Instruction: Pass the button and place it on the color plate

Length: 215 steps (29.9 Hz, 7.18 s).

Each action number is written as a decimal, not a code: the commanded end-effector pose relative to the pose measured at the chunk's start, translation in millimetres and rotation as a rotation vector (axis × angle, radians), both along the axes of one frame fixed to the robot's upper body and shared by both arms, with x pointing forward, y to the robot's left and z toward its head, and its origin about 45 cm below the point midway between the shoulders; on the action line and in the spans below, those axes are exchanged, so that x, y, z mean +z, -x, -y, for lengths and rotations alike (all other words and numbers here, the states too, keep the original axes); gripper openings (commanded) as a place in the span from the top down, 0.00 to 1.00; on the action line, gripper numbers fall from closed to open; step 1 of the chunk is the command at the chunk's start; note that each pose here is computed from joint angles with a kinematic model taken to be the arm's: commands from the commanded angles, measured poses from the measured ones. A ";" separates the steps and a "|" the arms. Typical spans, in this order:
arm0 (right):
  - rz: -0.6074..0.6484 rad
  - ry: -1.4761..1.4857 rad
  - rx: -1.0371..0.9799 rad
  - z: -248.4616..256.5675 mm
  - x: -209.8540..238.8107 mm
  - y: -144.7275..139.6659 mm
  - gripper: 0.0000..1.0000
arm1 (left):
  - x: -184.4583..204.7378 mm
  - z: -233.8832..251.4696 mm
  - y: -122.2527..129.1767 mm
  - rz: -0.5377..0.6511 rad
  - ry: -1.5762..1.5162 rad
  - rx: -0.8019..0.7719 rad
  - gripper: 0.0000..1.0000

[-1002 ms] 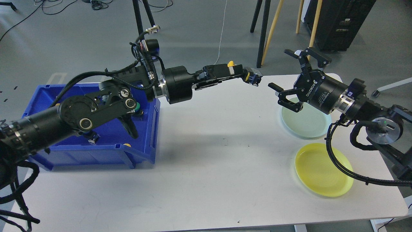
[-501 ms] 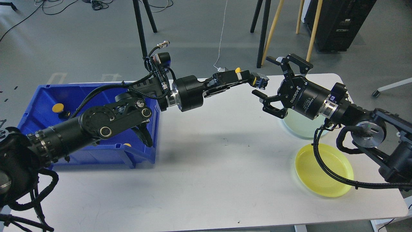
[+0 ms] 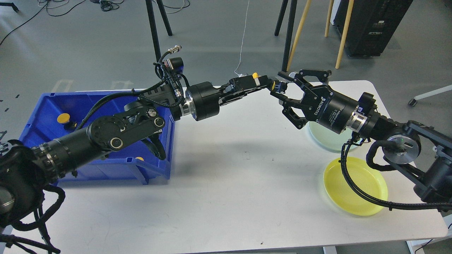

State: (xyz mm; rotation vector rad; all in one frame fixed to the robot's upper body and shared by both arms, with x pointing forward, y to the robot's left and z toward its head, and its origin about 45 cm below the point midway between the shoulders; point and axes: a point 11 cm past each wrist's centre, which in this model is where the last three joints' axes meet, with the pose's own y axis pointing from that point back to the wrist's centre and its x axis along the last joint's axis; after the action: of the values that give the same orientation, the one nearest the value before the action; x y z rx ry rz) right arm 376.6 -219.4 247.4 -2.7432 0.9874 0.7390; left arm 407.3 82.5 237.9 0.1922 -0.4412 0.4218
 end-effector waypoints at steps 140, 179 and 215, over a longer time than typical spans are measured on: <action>-0.294 -0.250 0.008 -64.6 -19.0 -27.7 0.01 | 16.6 -56.4 -15.5 0.009 -0.077 -0.014 0.96; -0.252 -0.219 -0.035 -40.7 -3.1 -42.6 0.01 | 12.5 -62.2 -14.6 0.004 -0.082 -0.005 0.97; -0.240 -0.155 0.034 -68.1 -6.2 -40.5 0.99 | 11.0 -63.7 -12.6 0.000 -0.081 -0.007 0.88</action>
State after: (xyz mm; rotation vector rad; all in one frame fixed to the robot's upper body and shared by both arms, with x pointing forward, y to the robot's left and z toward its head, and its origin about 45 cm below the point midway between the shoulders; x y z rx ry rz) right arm 418.7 -148.8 244.1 -2.5819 0.8772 1.1190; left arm 419.6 146.9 247.7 0.2738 -0.4588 0.3969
